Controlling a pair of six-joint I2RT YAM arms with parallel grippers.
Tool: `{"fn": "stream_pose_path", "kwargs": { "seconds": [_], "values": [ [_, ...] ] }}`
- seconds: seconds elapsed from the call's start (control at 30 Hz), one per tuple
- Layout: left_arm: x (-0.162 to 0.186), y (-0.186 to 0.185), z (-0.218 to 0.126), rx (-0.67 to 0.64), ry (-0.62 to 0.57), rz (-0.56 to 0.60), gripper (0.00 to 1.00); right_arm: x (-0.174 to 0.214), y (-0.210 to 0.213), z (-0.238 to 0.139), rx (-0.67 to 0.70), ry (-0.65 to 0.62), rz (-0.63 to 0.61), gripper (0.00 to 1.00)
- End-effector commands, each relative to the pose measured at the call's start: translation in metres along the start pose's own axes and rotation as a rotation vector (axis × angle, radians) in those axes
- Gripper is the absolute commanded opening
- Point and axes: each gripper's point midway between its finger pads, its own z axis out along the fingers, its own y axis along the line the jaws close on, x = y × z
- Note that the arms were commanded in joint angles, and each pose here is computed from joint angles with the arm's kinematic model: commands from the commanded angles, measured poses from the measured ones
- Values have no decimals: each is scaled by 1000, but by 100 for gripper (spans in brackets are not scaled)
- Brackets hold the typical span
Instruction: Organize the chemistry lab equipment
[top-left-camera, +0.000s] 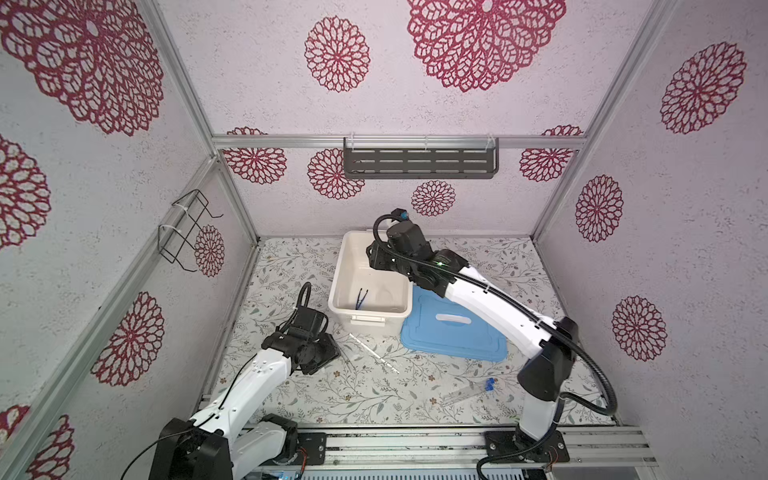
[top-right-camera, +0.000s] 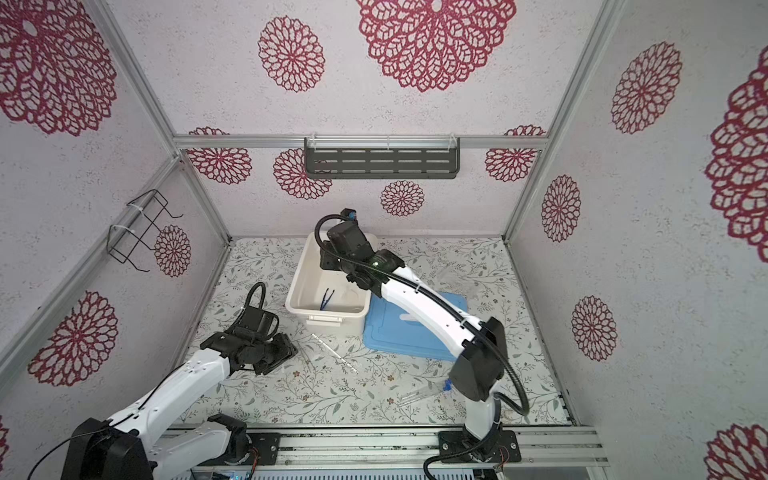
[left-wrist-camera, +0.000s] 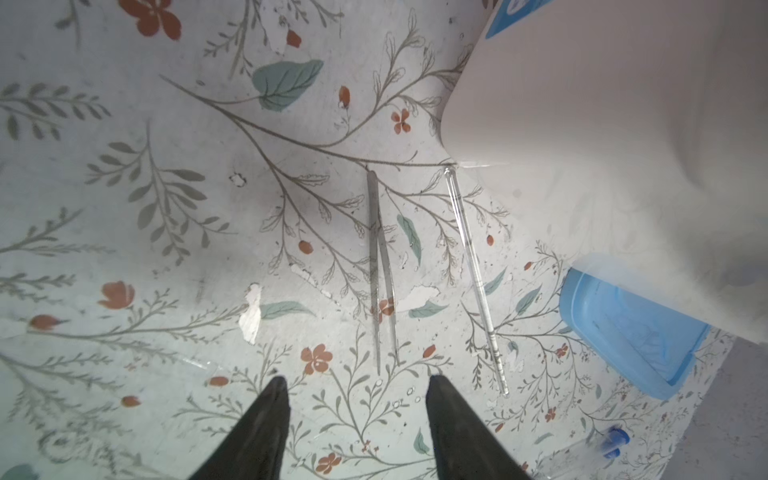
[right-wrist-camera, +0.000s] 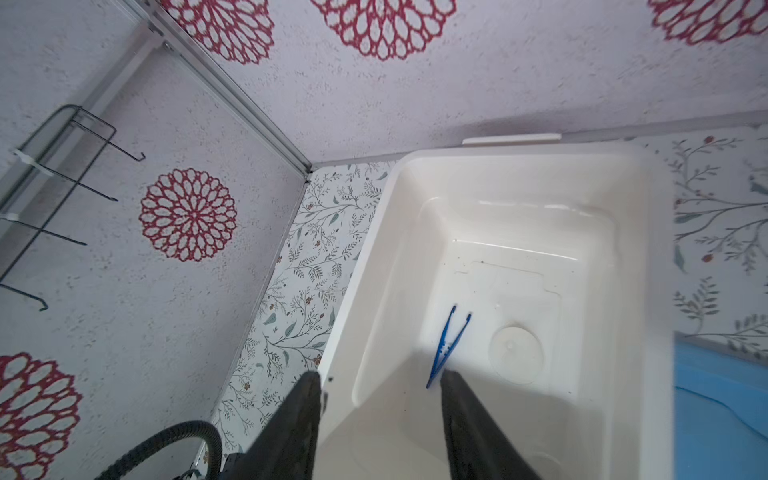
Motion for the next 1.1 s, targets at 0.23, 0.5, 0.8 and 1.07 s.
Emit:
{"fn": "stream_pose_path", "kwargs": {
  "seconds": [0.23, 0.5, 0.8, 1.07],
  "values": [
    [-15, -13, 5, -194, -81, 210, 58, -30, -44, -70, 89, -270, -185, 55],
    [-10, -26, 34, -238, -50, 278, 58, -29, -54, -90, 98, -296, -187, 55],
    [-11, -22, 48, -259, -100, 243, 54, -34, -54, -105, 103, -297, -211, 55],
    [-34, -39, -1, -89, -311, 203, 57, -25, -32, -101, 18, -191, -314, 55]
  ]
}}
